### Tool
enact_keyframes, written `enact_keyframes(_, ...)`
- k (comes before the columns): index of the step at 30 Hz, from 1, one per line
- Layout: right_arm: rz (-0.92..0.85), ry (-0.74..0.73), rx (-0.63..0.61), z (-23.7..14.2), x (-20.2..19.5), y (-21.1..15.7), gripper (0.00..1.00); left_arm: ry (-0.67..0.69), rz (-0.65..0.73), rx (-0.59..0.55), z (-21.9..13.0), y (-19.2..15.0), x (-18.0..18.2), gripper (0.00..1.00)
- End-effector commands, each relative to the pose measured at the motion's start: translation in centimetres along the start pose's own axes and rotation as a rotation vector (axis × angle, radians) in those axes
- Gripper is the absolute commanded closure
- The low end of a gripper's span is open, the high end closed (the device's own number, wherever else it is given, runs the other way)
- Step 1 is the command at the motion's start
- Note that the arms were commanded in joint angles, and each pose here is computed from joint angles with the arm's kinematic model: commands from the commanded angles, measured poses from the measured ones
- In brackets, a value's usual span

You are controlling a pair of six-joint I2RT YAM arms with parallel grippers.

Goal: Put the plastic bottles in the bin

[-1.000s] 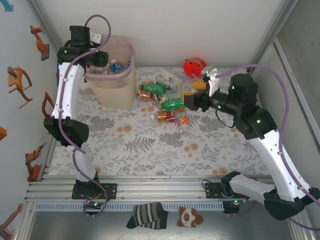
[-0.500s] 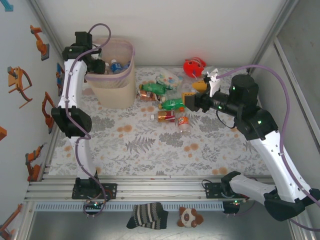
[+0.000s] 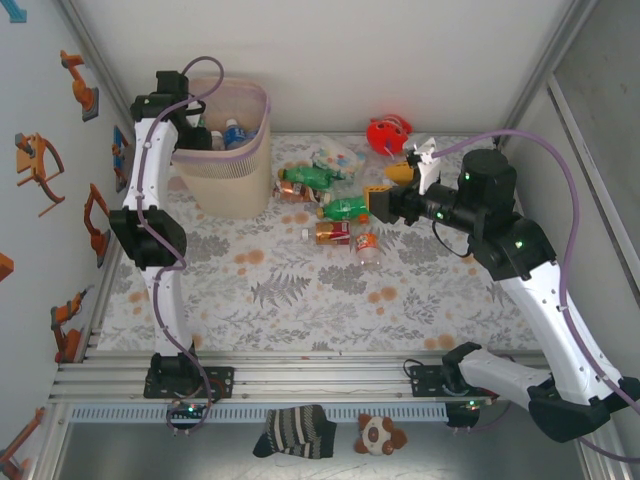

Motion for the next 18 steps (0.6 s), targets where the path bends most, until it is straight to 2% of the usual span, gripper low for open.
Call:
enact_keyframes(1,-0.035,0.008,-0.041,-0.8,0.8,1.4,0.31,-0.09,-0.008,0.145,1.5,-2.9,-1.4,0.48)
enact_keyframes(4,-0.036,0.009,-0.043,-0.8,0.8,1.5,0.31,-0.08,-0.013,0.083,-0.6,-1.9,-1.0,0.41)
enact_keyframes(11,-0.036,0.012,-0.05,-0.7,0.8,1.7,0.31,-0.06,-0.019,-0.084,-6.2,0.2,-0.2,0.32)
enact_keyframes(18,-0.038,0.016,-0.054,-0.6,0.9,1.9,0.31,-0.073,-0.033,-0.2,-10.7,1.0,-0.1,0.29)
Point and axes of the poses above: each hand's point on the last joint's axis, 136 mm out from that joint toward the fingers, its own z axis out along the fingers, its own x axis along the line the jaws close on, y = z × x, the point moved 3 cm from there along -z, back along the fingers, and after that the axes turned 5 degrees about z, right-handed, at the moved point
